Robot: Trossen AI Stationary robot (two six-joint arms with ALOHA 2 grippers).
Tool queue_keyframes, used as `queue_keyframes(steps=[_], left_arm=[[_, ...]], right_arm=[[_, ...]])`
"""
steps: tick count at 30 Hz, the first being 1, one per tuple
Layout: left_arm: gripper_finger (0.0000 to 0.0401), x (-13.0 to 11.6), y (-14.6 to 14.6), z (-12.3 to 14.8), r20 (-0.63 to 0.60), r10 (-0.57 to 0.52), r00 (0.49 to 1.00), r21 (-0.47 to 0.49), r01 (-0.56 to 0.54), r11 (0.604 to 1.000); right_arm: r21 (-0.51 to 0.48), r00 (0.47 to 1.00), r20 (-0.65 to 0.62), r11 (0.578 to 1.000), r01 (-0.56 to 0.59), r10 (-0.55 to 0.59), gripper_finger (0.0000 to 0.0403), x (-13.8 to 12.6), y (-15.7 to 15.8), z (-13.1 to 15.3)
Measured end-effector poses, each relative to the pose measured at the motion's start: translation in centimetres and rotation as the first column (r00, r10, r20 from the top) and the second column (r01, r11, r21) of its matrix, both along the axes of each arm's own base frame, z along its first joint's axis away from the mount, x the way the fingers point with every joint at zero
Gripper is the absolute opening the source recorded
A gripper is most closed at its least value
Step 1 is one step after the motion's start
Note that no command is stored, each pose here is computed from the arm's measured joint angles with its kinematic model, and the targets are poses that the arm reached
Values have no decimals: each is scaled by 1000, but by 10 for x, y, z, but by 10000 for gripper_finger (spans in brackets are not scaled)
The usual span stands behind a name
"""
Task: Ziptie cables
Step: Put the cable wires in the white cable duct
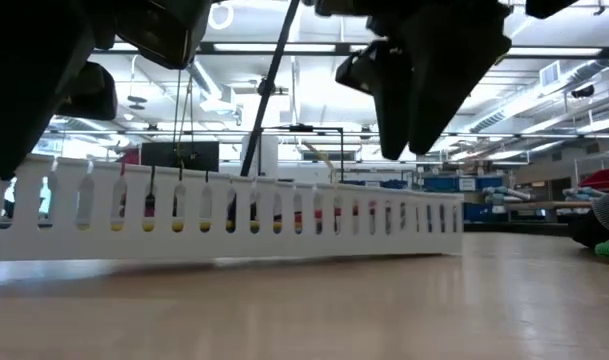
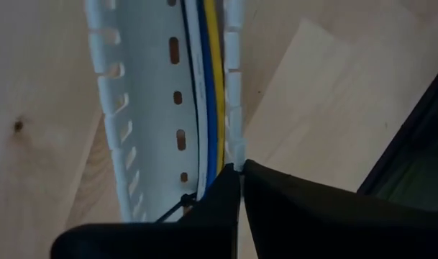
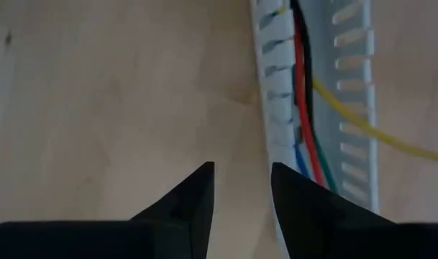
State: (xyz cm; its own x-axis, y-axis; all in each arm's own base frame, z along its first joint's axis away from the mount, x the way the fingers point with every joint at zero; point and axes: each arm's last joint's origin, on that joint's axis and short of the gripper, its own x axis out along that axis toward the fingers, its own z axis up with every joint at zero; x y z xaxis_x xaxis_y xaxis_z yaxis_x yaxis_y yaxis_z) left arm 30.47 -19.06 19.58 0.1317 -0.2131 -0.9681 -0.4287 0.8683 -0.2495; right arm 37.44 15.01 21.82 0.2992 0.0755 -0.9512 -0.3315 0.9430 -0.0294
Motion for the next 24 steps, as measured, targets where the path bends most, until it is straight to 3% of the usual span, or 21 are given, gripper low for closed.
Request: queue_keyframes(steps=[4, 8, 14, 18, 20, 22, 24], left_arm=[[0, 0, -1, 0, -6, -1, 1000, -7, 1, 1000], [0, -1, -1, 0, -7, -2, 1000, -8, 2, 1000], [0, -3, -4, 0, -7, -12, 1000, -8, 12, 1000], [0, -3, -4, 0, -5, -13, 1000, -6, 13, 1000], [0, -3, -4, 0, -1, -18, 1000, -2, 18, 1000], [0, -3, -4, 0, 3, -30, 1000, 2, 30, 1000], [0, -3, -4, 0, 8, -38, 999, 7, 38, 999]], right_arm=[[-123, 1000, 10, 992, -7, 8, 131, 0, -6, 3], [-253, 996, 8, 963, 90, -91, 125, 1, -32, 5], [-257, 974, 5, 941, 219, -225, 114, -8, -76, 16], [-175, 951, 78, 935, 308, -298, 113, -31, -103, 17], [-83, 917, 164, 921, 380, -364, 114, -49, -117, 14], [120, 865, 259, 902, 414, -431, 114, -66, -126, 6], [391, 795, 354, 850, 352, -492, 114, -75, -129, -2]])
